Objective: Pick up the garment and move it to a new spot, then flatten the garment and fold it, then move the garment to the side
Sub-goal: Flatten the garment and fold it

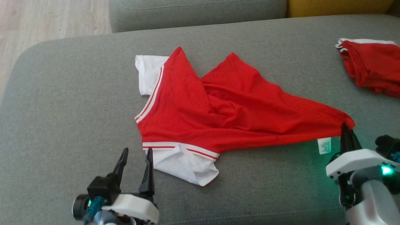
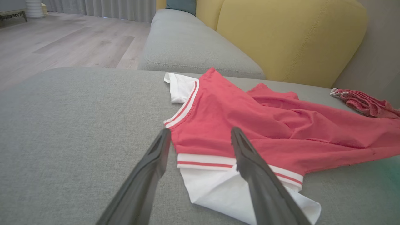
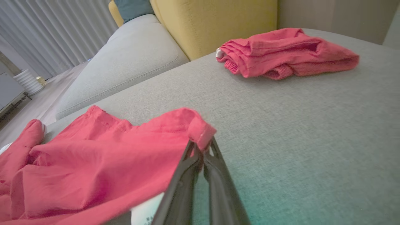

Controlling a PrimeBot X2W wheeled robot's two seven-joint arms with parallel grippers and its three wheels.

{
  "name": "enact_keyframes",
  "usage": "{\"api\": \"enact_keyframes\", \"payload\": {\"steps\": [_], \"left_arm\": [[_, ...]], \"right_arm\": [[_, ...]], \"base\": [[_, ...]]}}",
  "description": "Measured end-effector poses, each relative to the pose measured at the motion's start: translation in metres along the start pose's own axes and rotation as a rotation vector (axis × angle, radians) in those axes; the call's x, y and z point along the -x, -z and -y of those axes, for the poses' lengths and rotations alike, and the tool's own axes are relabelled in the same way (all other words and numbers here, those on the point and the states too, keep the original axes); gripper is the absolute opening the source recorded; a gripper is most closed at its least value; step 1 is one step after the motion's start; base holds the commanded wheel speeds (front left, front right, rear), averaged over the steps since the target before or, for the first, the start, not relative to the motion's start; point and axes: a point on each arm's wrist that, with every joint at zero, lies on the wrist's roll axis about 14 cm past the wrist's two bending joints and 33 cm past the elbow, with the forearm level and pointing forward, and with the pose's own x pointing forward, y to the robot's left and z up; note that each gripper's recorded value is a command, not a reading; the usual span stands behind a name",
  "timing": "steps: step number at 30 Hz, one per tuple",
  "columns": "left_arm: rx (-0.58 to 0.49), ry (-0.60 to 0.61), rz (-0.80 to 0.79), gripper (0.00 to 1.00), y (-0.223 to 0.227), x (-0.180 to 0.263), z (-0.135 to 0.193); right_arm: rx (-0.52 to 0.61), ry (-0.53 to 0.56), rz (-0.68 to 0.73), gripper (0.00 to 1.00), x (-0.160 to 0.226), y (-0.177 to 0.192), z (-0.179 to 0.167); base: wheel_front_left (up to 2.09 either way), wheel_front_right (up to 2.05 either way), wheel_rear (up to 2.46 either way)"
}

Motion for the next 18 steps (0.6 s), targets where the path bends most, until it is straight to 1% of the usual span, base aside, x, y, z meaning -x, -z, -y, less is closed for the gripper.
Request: {"api": "enact_keyframes", "payload": {"steps": [1, 5, 7, 8, 12, 18], "left_arm": [[-0.003, 0.003, -0.003, 1.00, 0.001, -0.001, 0.000], [-0.027, 0.026, 0.001, 1.00, -0.002, -0.010, 0.002], [-0.044, 0.044, -0.031, 1.00, 0.001, -0.016, 0.003], [-0.063, 0.060, -0.078, 1.00, 0.008, -0.022, 0.004], [-0.092, 0.071, -0.182, 1.00, 0.026, -0.034, 0.004], [-0.133, 0.056, -0.309, 1.00, 0.050, -0.057, 0.000]], "right_arm": [[-0.004, 0.008, 0.003, 1.00, 0.001, -0.001, 0.003], [-0.012, 0.031, 0.019, 1.00, 0.009, -0.001, 0.012], [0.001, 0.037, 0.056, 1.00, 0.013, -0.009, 0.016], [0.027, 0.031, 0.110, 1.00, 0.016, -0.022, 0.015], [0.050, -0.007, 0.215, 1.00, 0.019, -0.050, 0.003], [0.065, -0.057, 0.297, 1.00, 0.023, -0.072, -0.012]], "base": [[0.00, 0.00, 0.00], [0.00, 0.00, 0.00], [0.00, 0.00, 0.00], [0.00, 0.00, 0.00], [0.00, 0.00, 0.00], [0.00, 0.00, 0.00]]}}
